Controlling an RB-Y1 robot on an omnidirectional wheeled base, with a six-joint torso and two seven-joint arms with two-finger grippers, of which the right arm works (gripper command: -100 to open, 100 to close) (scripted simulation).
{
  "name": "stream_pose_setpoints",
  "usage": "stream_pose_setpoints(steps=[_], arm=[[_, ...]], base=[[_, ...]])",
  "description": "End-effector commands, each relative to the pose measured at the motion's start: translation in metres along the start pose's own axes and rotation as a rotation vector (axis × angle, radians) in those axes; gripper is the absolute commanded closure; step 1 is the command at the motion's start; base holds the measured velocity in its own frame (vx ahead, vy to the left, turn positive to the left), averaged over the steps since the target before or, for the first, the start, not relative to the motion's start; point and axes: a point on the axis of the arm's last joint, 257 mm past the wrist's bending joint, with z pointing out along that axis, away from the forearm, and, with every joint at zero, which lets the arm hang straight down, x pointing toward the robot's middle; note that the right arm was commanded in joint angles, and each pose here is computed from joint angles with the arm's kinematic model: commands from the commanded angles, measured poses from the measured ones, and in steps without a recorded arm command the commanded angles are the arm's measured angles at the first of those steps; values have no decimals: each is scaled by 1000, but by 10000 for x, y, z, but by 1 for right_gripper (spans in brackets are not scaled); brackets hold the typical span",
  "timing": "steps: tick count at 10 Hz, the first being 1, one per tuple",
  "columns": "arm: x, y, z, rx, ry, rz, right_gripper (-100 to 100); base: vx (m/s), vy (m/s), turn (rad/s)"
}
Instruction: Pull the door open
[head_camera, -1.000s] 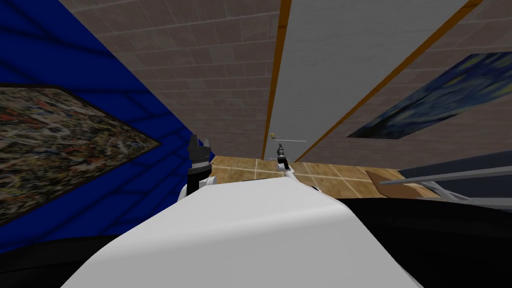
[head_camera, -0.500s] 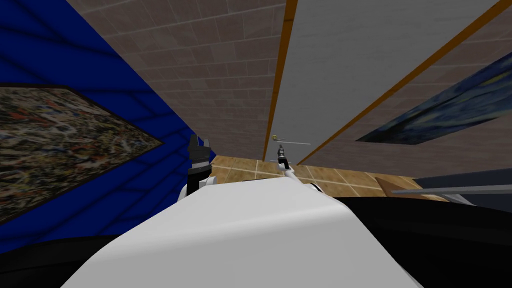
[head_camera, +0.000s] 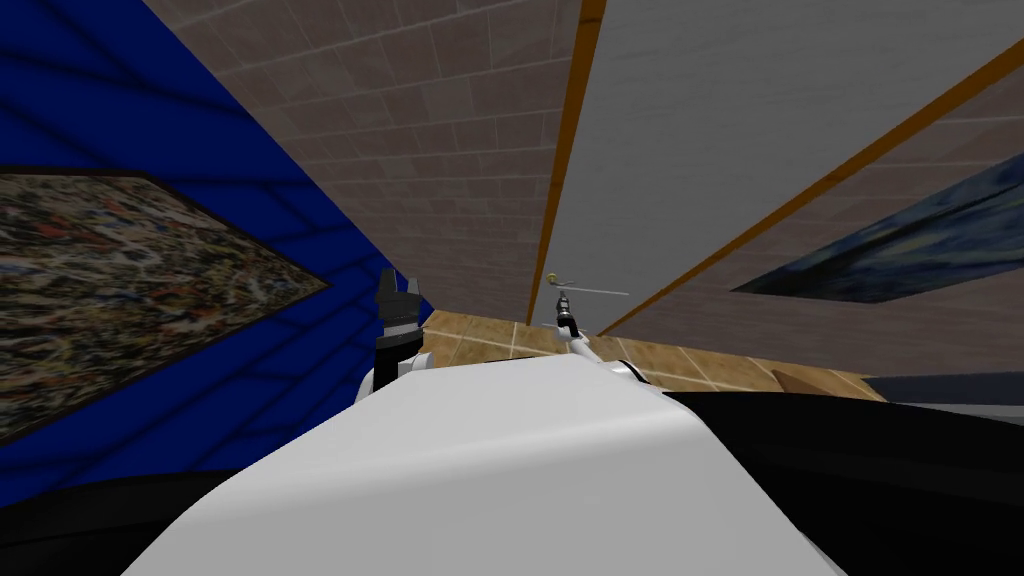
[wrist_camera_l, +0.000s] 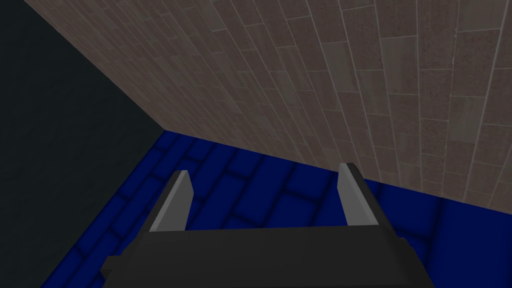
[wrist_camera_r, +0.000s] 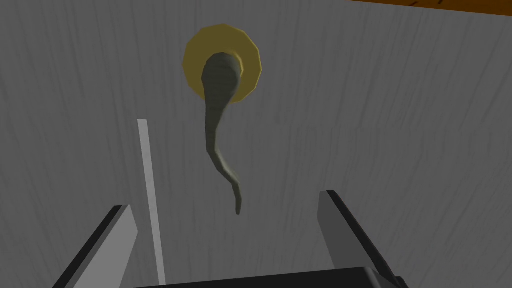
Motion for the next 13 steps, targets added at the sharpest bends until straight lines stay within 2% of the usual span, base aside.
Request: stream_pose_setpoints(steps=[1,2,3,7,10,12,13], arm=[[0,0,0,0,0,0,-100],[-201,-45,-32,6,-20,0,-100],[-275,-58,-45,8,-28,0,-100],[-981,-144,-188,18,-97,1,-100],[-1297,-157,-263,20,-127,0,-100],[-1272,-150,-266,20,-125,-1,-100],[-1272,-150,-266,20,-125,-1,100]], base=[[27,-18,13],[132,18,142],[174,32,139],[184,-6,166],[186,0,105],[73,-16,16],[0,0,0]])
